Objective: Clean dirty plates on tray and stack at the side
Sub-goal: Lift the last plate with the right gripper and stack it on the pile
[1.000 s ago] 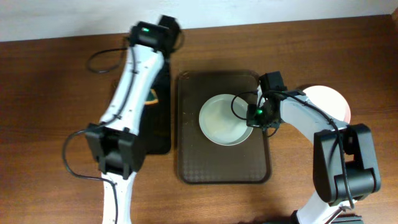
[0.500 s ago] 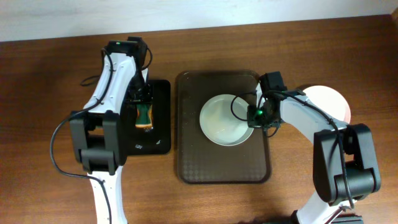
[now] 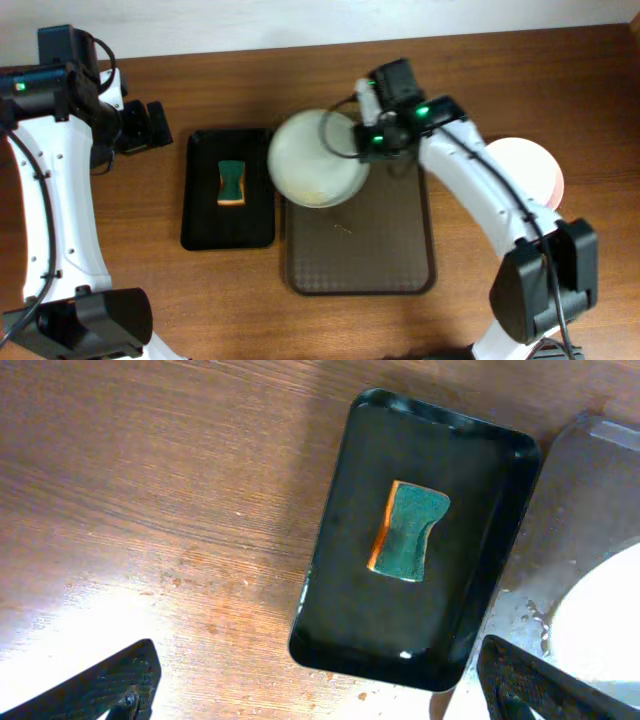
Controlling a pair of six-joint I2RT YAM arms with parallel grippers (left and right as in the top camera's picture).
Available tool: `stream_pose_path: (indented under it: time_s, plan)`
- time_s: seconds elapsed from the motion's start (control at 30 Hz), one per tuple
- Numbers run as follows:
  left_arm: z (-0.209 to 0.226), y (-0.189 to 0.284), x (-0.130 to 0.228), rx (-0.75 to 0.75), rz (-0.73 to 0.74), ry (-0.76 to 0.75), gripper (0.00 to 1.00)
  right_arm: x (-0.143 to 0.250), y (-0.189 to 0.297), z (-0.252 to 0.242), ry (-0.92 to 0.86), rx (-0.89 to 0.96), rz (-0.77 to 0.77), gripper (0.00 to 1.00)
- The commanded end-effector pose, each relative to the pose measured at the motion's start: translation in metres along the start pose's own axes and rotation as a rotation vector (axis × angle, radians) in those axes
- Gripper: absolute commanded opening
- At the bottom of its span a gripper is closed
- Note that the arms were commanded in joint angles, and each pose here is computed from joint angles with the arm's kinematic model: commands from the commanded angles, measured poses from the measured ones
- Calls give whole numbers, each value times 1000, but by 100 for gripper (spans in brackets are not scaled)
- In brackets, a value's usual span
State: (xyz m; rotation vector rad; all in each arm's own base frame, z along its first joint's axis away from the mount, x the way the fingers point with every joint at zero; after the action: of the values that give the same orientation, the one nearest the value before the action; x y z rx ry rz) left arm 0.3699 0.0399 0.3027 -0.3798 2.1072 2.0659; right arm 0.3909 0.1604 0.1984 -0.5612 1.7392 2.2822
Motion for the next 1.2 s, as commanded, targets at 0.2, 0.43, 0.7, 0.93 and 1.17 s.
stream_pose_path:
  time_s: [0.2,0.43,0.7,0.93,1.17]
  plan:
    - [0,5,0,9,-12,-2,100,-21,-50,122,275,-111,-290,4]
    - [0,5,0,9,-12,-2,100,-32,-17,148,469,90,-502,4]
    - [0,5,0,9,-13,-2,100,-15,11,178,544,437,-664,4]
    - [0,5,0,9,-12,-2,100,-16,18,176,522,486,-688,4]
    - [0,5,0,9,-13,-2,100,-19,30,177,506,475,-713,4]
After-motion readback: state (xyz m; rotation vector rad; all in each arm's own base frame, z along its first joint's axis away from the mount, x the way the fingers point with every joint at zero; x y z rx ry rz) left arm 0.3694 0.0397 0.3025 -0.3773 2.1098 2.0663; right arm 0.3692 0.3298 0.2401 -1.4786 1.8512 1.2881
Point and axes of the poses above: each gripper's point midway between its finger pads, its own y axis back along the fingers, its own z axis along the line the jaws close on, x = y × z, the point moved 6 cm from there along y, back along the fingers, and after that the axes turned 10 degrees about -y, right-handed, at the moved point
